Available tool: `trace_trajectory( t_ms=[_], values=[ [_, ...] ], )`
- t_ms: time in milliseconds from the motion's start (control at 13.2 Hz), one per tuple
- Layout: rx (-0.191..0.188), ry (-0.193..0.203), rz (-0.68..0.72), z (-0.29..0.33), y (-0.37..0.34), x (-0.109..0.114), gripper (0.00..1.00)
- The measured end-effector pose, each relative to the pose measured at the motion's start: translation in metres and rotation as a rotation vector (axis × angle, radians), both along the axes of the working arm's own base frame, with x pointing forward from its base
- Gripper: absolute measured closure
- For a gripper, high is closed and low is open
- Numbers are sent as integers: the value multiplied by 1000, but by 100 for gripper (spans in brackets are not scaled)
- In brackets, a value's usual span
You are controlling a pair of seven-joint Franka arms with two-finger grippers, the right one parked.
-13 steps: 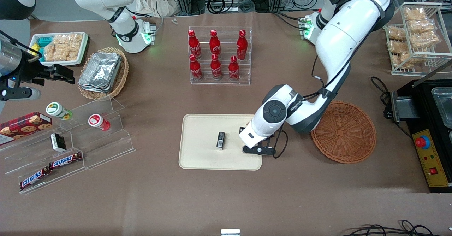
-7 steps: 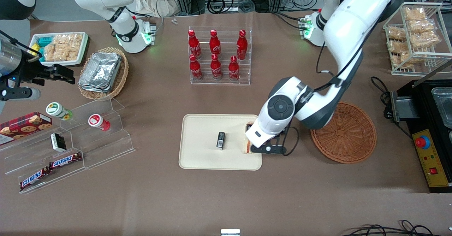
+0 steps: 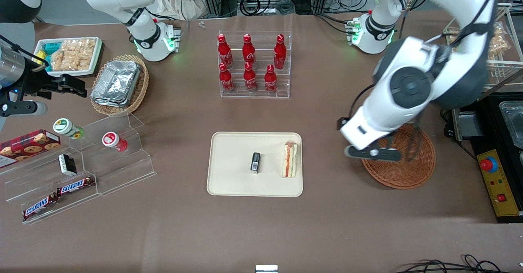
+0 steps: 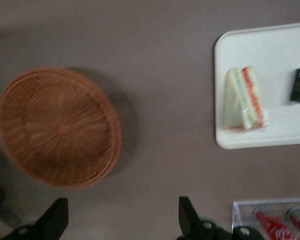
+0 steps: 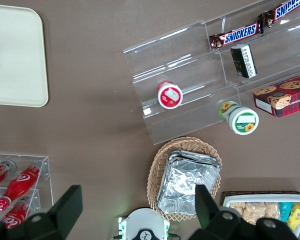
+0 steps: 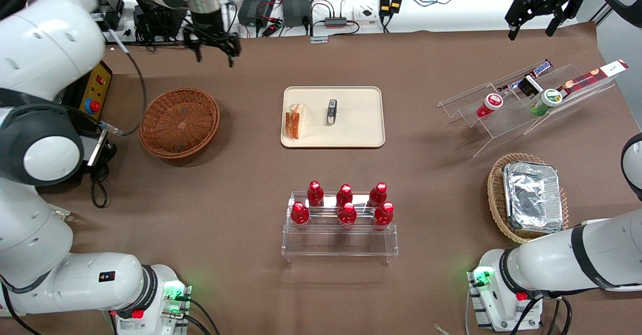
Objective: Place sandwich from basket to tray
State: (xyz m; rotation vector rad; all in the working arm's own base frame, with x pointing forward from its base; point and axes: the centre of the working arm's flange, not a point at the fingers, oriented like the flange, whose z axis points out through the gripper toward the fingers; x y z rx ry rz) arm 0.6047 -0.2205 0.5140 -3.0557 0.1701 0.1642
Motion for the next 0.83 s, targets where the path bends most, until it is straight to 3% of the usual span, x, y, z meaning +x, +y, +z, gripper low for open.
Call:
trace_trajectory(
  t_ms=[378,832],
  values=[
    [36,-10,93,36,61,-3,0],
    [32,-9,174,37,109,6,0]
  ],
)
